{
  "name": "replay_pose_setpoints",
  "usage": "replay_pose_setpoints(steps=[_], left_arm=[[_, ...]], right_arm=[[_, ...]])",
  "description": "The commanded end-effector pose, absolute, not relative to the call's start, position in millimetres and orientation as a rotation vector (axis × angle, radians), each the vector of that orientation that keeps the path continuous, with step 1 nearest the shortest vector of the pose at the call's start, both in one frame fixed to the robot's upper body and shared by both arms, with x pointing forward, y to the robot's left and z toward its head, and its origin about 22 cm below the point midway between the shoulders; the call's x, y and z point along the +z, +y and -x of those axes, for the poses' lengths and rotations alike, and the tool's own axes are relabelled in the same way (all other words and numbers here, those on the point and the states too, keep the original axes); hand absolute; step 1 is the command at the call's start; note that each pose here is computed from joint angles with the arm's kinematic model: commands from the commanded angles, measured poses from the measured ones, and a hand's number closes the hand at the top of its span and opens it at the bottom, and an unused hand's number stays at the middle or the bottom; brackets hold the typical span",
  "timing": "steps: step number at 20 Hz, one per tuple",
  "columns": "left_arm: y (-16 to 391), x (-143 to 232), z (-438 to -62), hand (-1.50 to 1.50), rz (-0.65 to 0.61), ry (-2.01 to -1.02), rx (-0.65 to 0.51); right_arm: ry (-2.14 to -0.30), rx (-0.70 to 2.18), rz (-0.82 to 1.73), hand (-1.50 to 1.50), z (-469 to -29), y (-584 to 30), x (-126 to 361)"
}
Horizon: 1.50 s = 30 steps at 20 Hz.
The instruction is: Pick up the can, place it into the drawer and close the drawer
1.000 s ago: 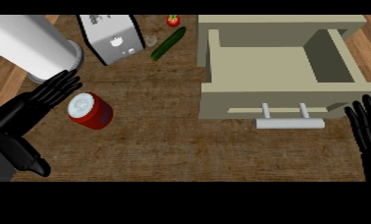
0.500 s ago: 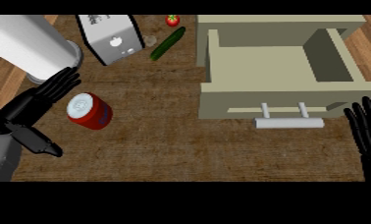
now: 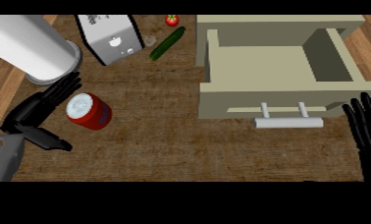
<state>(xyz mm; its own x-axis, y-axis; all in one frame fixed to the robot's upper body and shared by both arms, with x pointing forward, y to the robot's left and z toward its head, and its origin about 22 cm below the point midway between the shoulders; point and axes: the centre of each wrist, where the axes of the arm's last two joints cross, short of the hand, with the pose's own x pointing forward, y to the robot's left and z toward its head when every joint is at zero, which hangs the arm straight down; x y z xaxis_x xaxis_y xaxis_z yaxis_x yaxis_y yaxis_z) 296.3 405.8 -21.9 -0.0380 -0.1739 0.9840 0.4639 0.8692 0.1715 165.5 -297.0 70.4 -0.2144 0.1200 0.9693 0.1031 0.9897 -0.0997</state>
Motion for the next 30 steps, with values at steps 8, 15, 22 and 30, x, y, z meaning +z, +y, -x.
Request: replay_pose_setpoints(steps=[8, 15, 22, 30], left_arm=[[411, -48, -296, -1.50, 0.337, -1.542, -0.537], [406, -71, -288, -1.50, 0.320, -1.513, -0.479], [406, -58, -306, -1.50, 0.320, -1.501, -0.496], [402, -70, -300, -1.50, 0.331, -1.514, -0.491]], right_arm=[[-1.811, 0.002, 0.161, -1.50, -176, -294, 72], [-1.824, 0.012, 0.151, -1.50, -176, -293, 77], [-1.809, 0.009, 0.158, -1.50, -167, -291, 86], [-1.806, 0.017, 0.133, -1.50, -164, -292, 89]])
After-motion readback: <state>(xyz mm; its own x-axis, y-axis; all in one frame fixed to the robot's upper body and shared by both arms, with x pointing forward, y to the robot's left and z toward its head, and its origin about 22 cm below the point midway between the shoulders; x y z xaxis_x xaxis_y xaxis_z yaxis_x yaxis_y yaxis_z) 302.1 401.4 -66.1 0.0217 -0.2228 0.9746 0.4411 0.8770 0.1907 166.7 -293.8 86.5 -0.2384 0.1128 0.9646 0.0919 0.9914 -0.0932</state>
